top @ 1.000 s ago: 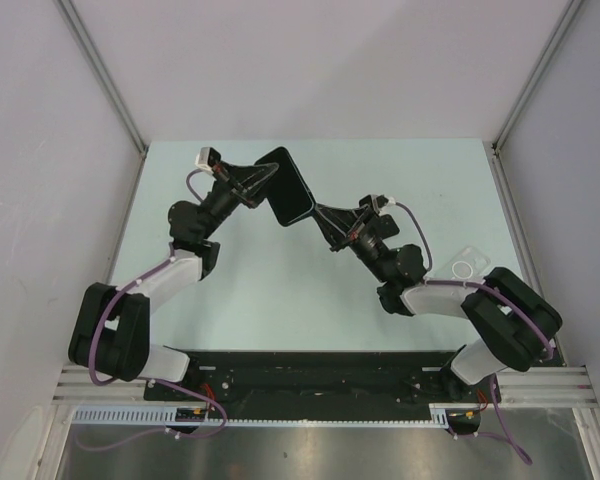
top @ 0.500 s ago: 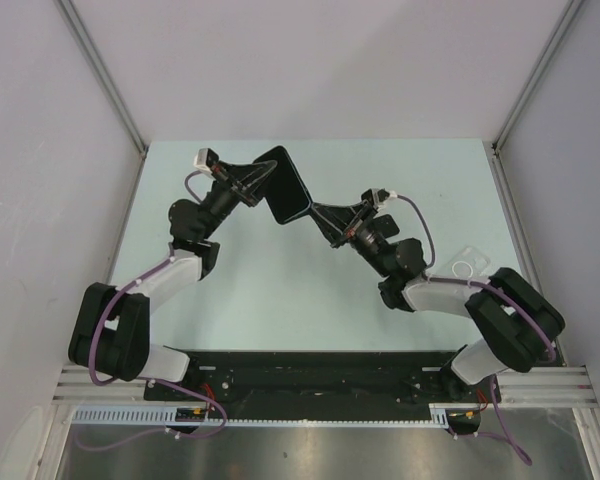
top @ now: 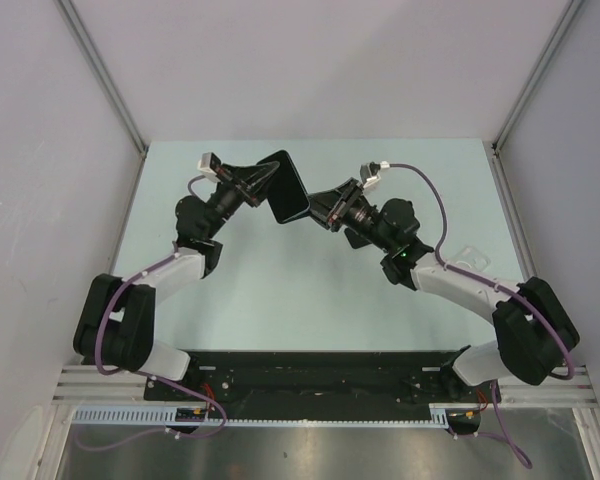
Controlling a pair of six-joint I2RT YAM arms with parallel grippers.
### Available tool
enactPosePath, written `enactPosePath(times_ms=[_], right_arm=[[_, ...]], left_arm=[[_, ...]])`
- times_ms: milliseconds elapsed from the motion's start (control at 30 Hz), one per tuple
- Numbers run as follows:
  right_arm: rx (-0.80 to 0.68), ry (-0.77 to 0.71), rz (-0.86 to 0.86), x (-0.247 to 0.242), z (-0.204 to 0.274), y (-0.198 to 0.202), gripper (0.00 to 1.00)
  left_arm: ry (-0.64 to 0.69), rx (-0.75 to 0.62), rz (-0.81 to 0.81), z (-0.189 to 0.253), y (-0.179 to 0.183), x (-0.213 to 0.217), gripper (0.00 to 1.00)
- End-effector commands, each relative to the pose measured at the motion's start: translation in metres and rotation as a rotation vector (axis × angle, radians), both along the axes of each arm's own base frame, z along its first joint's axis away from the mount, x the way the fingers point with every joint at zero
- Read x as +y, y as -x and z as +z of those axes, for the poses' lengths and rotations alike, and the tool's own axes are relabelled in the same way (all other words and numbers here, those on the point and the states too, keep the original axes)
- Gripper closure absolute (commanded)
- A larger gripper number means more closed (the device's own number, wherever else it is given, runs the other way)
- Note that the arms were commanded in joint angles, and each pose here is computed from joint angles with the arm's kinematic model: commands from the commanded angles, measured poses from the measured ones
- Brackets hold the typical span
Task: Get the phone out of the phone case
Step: Remove the phone case from the phone.
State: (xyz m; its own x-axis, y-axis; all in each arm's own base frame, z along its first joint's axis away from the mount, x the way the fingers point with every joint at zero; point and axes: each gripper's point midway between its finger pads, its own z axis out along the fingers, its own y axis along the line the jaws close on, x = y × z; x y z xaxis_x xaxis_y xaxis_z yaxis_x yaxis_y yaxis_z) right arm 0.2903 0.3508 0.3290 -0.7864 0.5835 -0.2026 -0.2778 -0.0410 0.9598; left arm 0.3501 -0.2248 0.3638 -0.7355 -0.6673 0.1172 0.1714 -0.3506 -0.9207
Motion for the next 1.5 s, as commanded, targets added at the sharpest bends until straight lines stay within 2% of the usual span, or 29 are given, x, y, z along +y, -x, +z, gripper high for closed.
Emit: enactPosePath(times_ms=[0, 67, 133, 233, 267, 300, 367, 433, 467, 567, 700, 800, 833, 900, 933, 1000, 1067, 1100, 1333, 1400, 1433, 1467], right_arm=[[0.263, 0.369, 0.032, 0.010, -0.137, -0.005, 0.76], [0.246, 0.353, 0.060, 0.015, -0.136, -0.004, 0.75], [0.214, 0.301, 0.119, 0.024, -0.128, -0.001, 0.69], [0.159, 0.188, 0.214, 0.036, -0.105, 0.008, 0.67], [0.165, 0.170, 0.240, 0.040, -0.110, 0.009, 0.67], [0.117, 0.118, 0.281, 0.043, -0.097, 0.015, 0.70], [0.142, 0.070, 0.312, 0.046, -0.097, 0.016, 0.76], [0.122, 0.013, 0.343, 0.047, -0.086, 0.020, 0.89], [0.121, 0.000, 0.350, 0.048, -0.086, 0.021, 1.00], [0.119, -0.032, 0.356, 0.046, -0.084, 0.021, 1.00], [0.161, 0.007, 0.286, 0.034, -0.100, 0.013, 1.00], [0.213, 0.117, 0.199, 0.021, -0.131, 0.006, 1.00], [0.201, 0.147, 0.174, 0.016, -0.127, 0.008, 1.00], [0.228, 0.296, 0.082, 0.005, -0.151, 0.002, 1.00], [0.198, 0.311, 0.054, -0.001, -0.140, 0.003, 1.00], [0.220, 0.397, -0.015, -0.016, -0.151, -0.001, 1.00], [0.203, 0.429, -0.094, -0.030, -0.142, -0.006, 1.00], [0.225, 0.470, -0.113, -0.038, -0.148, -0.004, 1.00], [0.198, 0.587, -0.240, -0.072, -0.147, -0.007, 1.00], [0.199, 0.617, -0.270, -0.080, -0.147, -0.007, 1.00], [0.200, 0.626, -0.281, -0.083, -0.148, -0.007, 1.00], [0.201, 0.643, -0.290, -0.086, -0.149, -0.006, 1.00]], left_arm=[[0.132, -0.592, -0.351, 0.106, 0.150, -0.019, 1.00], [0.125, -0.588, -0.364, 0.104, 0.151, -0.023, 1.00], [0.122, -0.577, -0.375, 0.100, 0.150, -0.029, 1.00], [0.120, -0.555, -0.387, 0.093, 0.147, -0.036, 1.00], [0.115, -0.551, -0.390, 0.090, 0.146, -0.038, 1.00], [0.114, -0.548, -0.393, 0.089, 0.146, -0.039, 1.00], [0.109, -0.536, -0.394, 0.084, 0.143, -0.041, 1.00], [0.100, -0.531, -0.400, 0.081, 0.143, -0.043, 1.00], [0.095, -0.528, -0.401, 0.078, 0.142, -0.044, 1.00], [0.083, -0.517, -0.403, 0.070, 0.141, -0.045, 1.00], [0.044, -0.519, -0.419, 0.059, 0.140, -0.049, 0.98], [0.012, -0.505, -0.403, 0.046, 0.133, -0.047, 0.69], [0.004, -0.496, -0.394, 0.042, 0.130, -0.046, 0.51], [-0.031, -0.467, -0.381, 0.027, 0.123, -0.048, 0.41], [-0.046, -0.457, -0.377, 0.022, 0.120, -0.048, 0.33], [-0.094, -0.423, -0.364, 0.007, 0.112, -0.052, 0.27], [-0.160, -0.376, -0.362, -0.011, 0.103, -0.057, 0.16], [-0.181, -0.362, -0.360, -0.016, 0.100, -0.058, 0.00], [-0.353, -0.305, -0.296, -0.041, 0.084, -0.056, 0.00], [-0.445, -0.274, -0.263, -0.053, 0.077, -0.054, 0.00], [-0.505, -0.174, -0.265, -0.073, 0.071, -0.052, 0.00], [-0.567, -0.222, -0.228, -0.070, 0.069, -0.048, 0.00]])
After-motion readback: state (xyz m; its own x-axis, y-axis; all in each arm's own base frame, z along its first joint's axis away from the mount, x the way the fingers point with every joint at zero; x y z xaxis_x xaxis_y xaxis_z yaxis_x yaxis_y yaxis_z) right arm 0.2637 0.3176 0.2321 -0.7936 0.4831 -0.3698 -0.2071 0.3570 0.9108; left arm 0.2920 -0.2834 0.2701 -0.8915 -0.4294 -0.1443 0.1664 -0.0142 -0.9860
